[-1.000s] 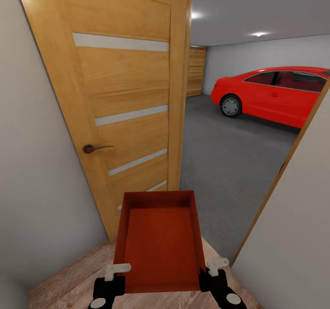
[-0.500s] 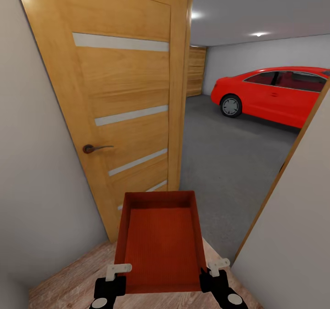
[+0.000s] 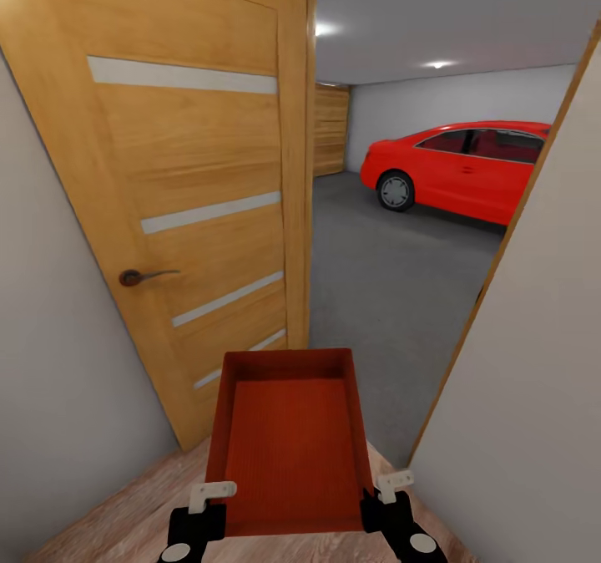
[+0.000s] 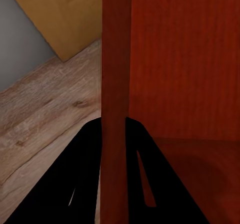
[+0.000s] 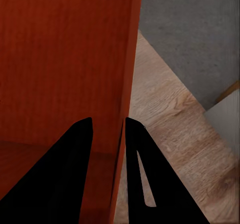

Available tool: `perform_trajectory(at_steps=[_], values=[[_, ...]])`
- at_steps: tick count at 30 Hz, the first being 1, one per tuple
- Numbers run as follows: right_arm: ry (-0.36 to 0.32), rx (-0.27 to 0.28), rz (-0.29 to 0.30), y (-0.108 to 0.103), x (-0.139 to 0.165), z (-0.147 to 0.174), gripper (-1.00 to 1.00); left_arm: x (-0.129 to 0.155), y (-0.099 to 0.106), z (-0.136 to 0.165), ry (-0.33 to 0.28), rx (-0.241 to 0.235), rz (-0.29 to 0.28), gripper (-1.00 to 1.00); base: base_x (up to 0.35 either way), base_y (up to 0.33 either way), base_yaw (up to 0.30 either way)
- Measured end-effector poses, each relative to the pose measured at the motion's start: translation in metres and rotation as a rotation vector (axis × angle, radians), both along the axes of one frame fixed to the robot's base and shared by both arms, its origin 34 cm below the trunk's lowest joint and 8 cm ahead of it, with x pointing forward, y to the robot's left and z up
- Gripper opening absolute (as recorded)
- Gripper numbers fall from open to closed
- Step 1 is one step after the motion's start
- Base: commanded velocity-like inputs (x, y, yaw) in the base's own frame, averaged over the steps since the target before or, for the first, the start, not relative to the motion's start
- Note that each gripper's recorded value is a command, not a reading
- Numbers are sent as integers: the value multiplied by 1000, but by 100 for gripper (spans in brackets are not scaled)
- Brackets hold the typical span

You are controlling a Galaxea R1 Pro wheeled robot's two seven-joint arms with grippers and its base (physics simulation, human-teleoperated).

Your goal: Move the two storage containers from the living room to the garage. In the garage, place one container on the floor and stack the other container on top of it (either order is fine).

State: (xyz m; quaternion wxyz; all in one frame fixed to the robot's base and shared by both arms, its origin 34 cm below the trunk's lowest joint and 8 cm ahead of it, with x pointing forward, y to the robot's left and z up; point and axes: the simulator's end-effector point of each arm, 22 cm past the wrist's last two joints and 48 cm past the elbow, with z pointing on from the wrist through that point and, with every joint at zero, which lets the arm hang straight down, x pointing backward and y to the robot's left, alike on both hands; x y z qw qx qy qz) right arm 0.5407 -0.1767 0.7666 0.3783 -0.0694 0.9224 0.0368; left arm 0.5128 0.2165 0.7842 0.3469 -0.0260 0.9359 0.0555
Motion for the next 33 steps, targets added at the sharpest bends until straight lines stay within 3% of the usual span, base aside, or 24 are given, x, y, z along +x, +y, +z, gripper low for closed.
perform_trajectory(at_steps=[33], values=[[0, 0, 0, 0, 0, 0, -100, 0, 0, 0, 0, 0, 0, -100, 51, 0, -245]])
